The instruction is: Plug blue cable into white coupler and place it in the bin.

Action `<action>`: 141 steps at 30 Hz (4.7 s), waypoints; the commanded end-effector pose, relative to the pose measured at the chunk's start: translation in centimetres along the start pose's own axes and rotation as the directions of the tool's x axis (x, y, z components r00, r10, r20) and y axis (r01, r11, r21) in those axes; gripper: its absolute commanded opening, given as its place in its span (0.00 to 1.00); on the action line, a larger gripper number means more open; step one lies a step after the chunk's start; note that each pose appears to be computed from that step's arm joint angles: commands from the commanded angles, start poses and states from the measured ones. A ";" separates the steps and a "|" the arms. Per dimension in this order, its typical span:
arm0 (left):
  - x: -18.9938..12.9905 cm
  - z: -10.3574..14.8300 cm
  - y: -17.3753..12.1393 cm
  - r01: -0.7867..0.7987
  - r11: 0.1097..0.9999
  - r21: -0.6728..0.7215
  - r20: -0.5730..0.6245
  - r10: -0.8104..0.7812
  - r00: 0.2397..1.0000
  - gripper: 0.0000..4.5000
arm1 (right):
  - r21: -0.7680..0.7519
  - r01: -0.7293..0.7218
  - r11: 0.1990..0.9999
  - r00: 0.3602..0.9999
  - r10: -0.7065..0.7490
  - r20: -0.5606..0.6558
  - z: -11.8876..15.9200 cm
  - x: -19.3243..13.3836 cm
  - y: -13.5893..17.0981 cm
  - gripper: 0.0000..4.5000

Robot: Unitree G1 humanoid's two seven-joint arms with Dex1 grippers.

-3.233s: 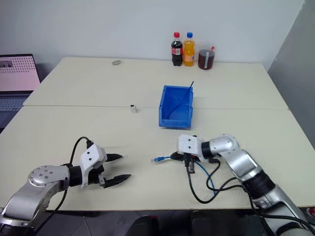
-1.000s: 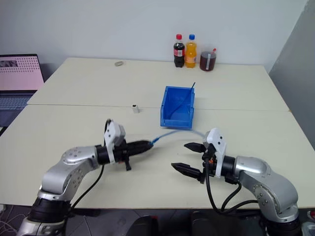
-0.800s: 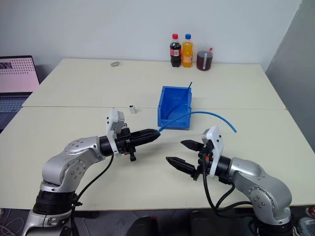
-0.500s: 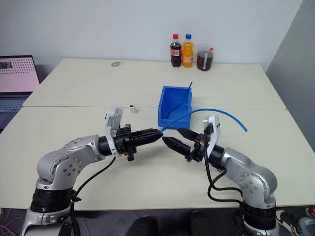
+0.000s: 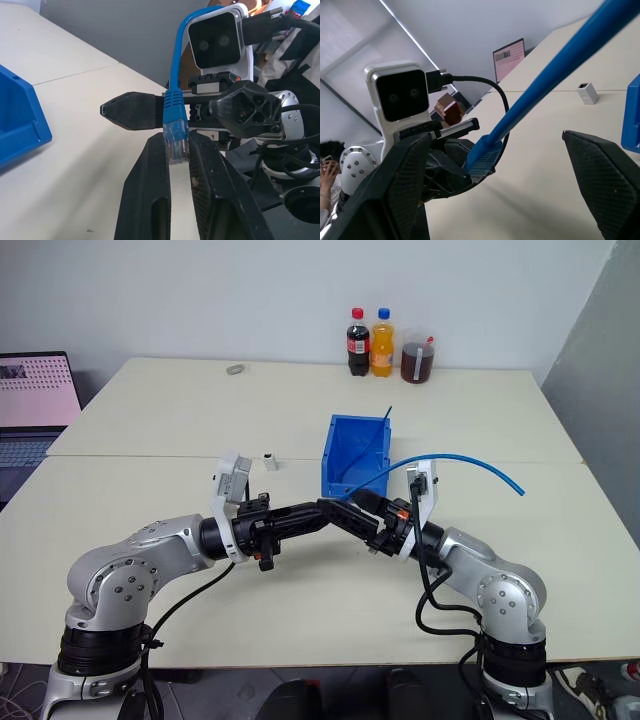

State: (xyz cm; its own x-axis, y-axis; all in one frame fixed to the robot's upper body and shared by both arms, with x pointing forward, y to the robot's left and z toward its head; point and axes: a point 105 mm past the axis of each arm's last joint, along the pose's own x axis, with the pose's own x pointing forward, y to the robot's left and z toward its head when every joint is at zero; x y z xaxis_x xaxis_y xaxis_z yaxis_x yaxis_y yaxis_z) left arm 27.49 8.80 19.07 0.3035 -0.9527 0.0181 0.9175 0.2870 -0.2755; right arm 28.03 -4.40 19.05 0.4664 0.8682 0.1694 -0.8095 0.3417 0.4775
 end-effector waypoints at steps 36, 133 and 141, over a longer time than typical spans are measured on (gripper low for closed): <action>-0.3 -0.6 0.7 -0.022 0.992 0.127 -0.077 0.032 0.996 0.46 | -0.033 -0.096 0.995 0.995 0.095 -0.041 -0.2 0.1 1.7 0.02; -4.7 -6.6 6.5 -0.081 0.896 0.437 -0.341 0.248 0.907 0.17 | -0.280 0.041 0.959 0.976 -0.099 -0.195 -2.4 -4.6 -0.5 0.02; -4.3 -9.5 5.5 0.168 0.882 0.441 -0.566 0.128 0.814 0.17 | -0.387 -0.066 0.920 0.958 -0.050 -0.283 -3.9 -3.7 0.0 0.02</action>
State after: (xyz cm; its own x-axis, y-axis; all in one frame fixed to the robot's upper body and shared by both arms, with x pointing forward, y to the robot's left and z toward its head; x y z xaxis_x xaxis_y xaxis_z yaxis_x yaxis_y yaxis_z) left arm 28.55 13.74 8.10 0.2386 -0.8086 -0.5378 0.9711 0.1952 0.1373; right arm 25.10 -7.01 13.88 0.4189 0.8967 -0.1429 -0.8817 0.4393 0.1718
